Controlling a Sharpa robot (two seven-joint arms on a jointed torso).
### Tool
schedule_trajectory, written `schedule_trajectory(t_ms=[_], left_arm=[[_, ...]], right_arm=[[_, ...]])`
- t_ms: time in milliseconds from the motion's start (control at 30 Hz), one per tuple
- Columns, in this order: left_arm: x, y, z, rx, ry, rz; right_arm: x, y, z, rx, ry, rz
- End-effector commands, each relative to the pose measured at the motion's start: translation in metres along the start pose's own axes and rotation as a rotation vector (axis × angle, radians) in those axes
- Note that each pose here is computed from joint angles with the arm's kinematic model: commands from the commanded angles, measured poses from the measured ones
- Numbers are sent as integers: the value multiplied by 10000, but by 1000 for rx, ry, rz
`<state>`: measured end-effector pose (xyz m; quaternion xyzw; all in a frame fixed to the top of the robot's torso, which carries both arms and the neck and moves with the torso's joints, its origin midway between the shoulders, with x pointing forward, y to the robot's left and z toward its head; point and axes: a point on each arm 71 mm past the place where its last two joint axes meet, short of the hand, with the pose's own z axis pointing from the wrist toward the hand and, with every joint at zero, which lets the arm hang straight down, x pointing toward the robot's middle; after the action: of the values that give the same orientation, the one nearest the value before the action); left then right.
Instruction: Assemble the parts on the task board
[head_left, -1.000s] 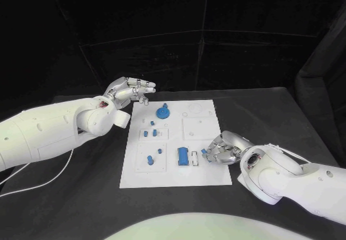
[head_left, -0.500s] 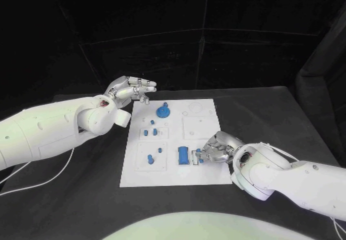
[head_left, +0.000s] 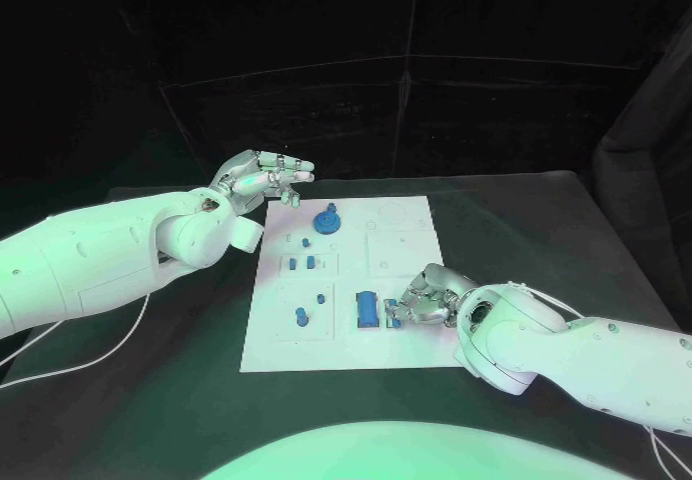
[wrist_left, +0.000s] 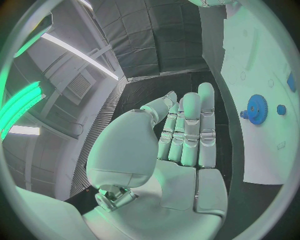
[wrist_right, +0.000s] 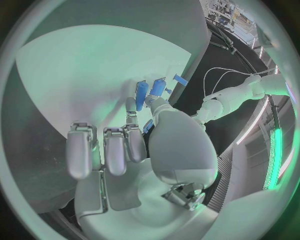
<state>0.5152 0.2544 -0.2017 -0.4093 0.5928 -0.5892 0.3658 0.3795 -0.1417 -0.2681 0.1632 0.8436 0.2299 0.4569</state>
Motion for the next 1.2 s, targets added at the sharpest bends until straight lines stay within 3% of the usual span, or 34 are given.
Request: schedule_trajectory(t_ms=[33,667,1200], left_arm=[[17,-15,4,7,13,-9],[15,-14,3,3,15,-10],[10,-12,3,2,15,-10]], right_arm=[[7,16,5,1,8,-12],[-9,5,41,9,-15,-51],[-31,-16,-22,-38,2,-83]])
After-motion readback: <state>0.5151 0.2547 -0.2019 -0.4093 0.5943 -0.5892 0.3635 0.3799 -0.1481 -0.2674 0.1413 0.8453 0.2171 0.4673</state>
